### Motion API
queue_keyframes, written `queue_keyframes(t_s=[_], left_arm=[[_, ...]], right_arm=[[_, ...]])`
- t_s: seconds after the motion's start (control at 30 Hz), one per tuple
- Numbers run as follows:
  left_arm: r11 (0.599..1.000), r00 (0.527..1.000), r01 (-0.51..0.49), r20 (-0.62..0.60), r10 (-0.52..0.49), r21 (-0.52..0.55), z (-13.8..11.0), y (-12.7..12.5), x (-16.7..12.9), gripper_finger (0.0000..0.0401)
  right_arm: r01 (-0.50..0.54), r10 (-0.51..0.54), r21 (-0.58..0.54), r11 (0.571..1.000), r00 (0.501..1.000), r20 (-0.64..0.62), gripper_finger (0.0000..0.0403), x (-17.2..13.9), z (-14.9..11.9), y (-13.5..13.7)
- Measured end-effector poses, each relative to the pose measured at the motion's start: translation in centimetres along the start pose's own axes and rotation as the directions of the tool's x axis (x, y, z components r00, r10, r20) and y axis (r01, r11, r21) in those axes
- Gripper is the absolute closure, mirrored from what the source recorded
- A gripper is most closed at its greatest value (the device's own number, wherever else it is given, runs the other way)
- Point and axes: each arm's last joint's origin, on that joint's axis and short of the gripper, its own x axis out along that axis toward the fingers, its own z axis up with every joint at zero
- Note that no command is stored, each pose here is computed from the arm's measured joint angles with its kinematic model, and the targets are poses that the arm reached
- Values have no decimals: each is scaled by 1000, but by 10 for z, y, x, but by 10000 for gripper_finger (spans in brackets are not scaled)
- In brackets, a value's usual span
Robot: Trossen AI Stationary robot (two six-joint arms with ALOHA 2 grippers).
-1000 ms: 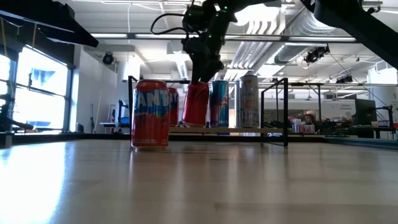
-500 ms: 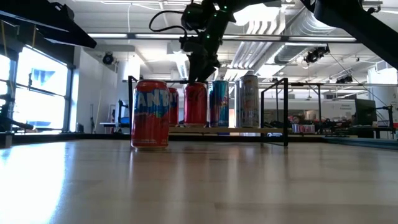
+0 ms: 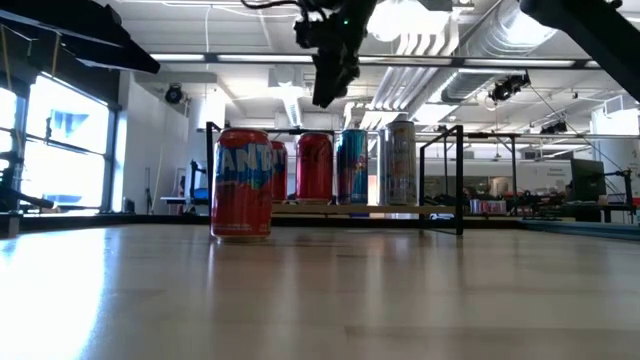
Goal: Place canned beverage on shelf
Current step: Put the red soda can on the shelf and align with the other red soda can
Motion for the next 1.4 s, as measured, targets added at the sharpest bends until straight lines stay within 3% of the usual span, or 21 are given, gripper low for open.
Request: queue_keyframes(t_s=[0.1,0.27,0.37,0.5,0.73,0.87,1.0,1.13,1.4], left_arm=[[1000,1000,-12,6,13,-21,0,0,0,67],[999,1000,-21,10,22,-31,0,1,0,89],[999,999,-32,13,32,-37,0,1,1,111],[998,999,-37,12,38,-45,-1,2,2,151],[992,994,-104,-27,102,-72,-6,3,19,259],[974,984,-175,-58,168,-141,-8,10,35,334],[983,981,-161,-121,150,-89,-13,11,50,393],[983,981,-151,-136,136,-106,-17,7,61,360],[974,974,-195,-139,178,-116,-20,9,74,206]], right_arm=[[45,-48,-58,997,998,-48,269,7,-5,23],[21,-28,-107,994,998,-64,388,22,-25,60],[16,-16,-122,992,1000,0,383,21,-45,84],[33,-9,-113,993,978,206,388,7,-76,113],[39,31,-128,991,864,503,397,2,-144,163],[55,20,-110,992,812,584,402,5,-180,186],[64,-10,-61,996,766,643,401,6,-206,201],[81,-38,-33,996,741,670,401,8,-222,210],[67,-15,-52,996,739,674,401,9,-230,214]])
